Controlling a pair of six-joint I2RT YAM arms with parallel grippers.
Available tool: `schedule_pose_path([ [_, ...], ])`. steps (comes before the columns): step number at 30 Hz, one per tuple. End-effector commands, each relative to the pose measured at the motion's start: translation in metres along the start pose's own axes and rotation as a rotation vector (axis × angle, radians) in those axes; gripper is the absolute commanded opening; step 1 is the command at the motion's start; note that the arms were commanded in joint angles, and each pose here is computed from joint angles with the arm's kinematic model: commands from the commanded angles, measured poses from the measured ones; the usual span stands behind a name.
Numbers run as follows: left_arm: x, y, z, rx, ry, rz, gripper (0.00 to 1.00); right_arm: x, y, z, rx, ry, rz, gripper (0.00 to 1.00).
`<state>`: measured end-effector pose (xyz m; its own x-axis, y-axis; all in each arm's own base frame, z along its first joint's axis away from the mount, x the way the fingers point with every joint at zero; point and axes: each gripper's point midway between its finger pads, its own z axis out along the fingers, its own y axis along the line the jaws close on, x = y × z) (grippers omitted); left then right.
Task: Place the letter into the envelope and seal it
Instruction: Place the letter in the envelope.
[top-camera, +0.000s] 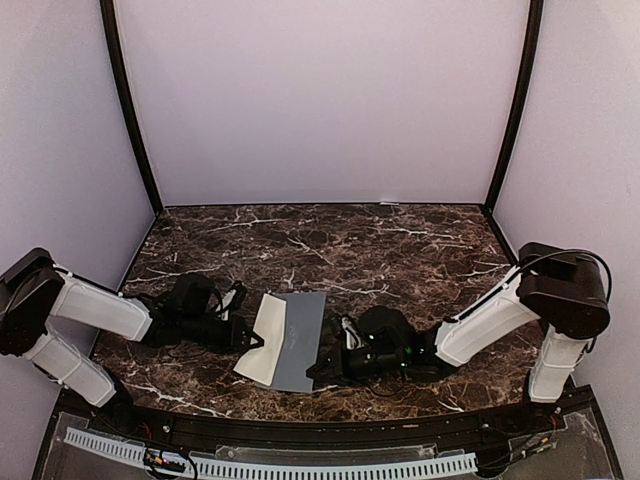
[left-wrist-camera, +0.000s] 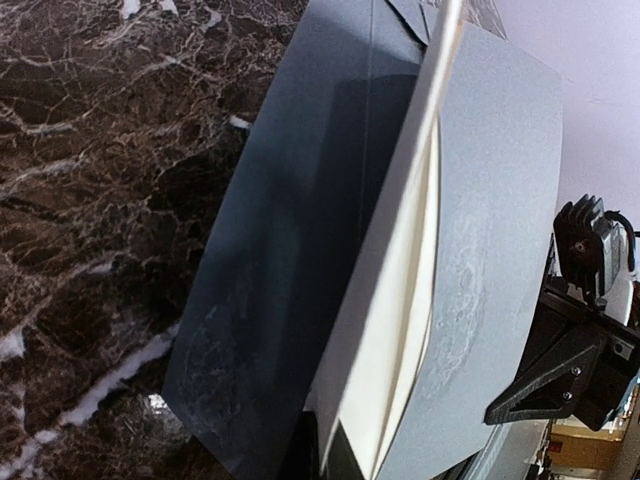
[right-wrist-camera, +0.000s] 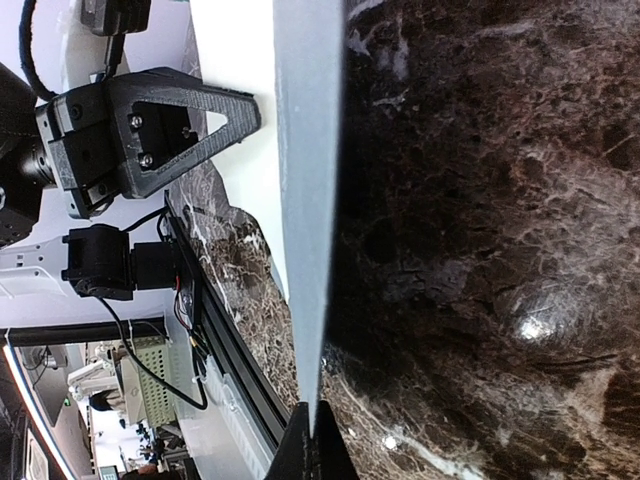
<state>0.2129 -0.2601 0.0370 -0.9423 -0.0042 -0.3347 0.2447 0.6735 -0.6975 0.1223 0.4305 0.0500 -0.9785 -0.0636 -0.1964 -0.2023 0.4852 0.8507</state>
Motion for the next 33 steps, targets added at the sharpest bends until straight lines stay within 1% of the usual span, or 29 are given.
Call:
schedule_pose_path([
  [1, -0.007, -0.006, 0.000, 0.046, -0.047, -0.038, 0.00, 0.004, 0.014, 0.005, -0.039, 0.020, -0.029, 0.00],
  [6, -0.007, -0.008, 0.001, 0.091, -0.068, -0.116, 0.00, 0.005, 0.016, 0.006, -0.045, 0.024, -0.030, 0.00],
  [11, -0.007, -0.013, 0.003, 0.130, -0.070, -0.136, 0.00, 0.006, 0.013, 0.008, -0.041, 0.026, -0.023, 0.00],
  [16, 0.003, -0.017, 0.007, 0.141, -0.039, -0.149, 0.00, 0.005, 0.011, 0.008, -0.040, 0.019, -0.008, 0.00],
  [21, 0.005, -0.014, 0.003, 0.122, -0.047, -0.148, 0.00, 0.005, 0.012, 0.007, -0.046, 0.012, 0.001, 0.10],
  [26, 0.009, -0.012, 0.002, 0.120, -0.041, -0.156, 0.00, 0.005, 0.011, 0.005, -0.047, 0.007, 0.006, 0.13],
  [29, 0.008, -0.011, 0.001, 0.117, -0.051, -0.161, 0.00, 0.005, 0.011, 0.004, -0.047, 0.003, 0.008, 0.11],
  [32, 0.005, -0.014, -0.003, 0.131, -0.073, -0.167, 0.00, 0.004, 0.010, 0.002, -0.047, -0.004, 0.015, 0.02],
  [33, 0.004, -0.014, -0.004, 0.134, -0.081, -0.175, 0.00, 0.004, 0.011, 0.001, -0.048, -0.006, 0.018, 0.00],
])
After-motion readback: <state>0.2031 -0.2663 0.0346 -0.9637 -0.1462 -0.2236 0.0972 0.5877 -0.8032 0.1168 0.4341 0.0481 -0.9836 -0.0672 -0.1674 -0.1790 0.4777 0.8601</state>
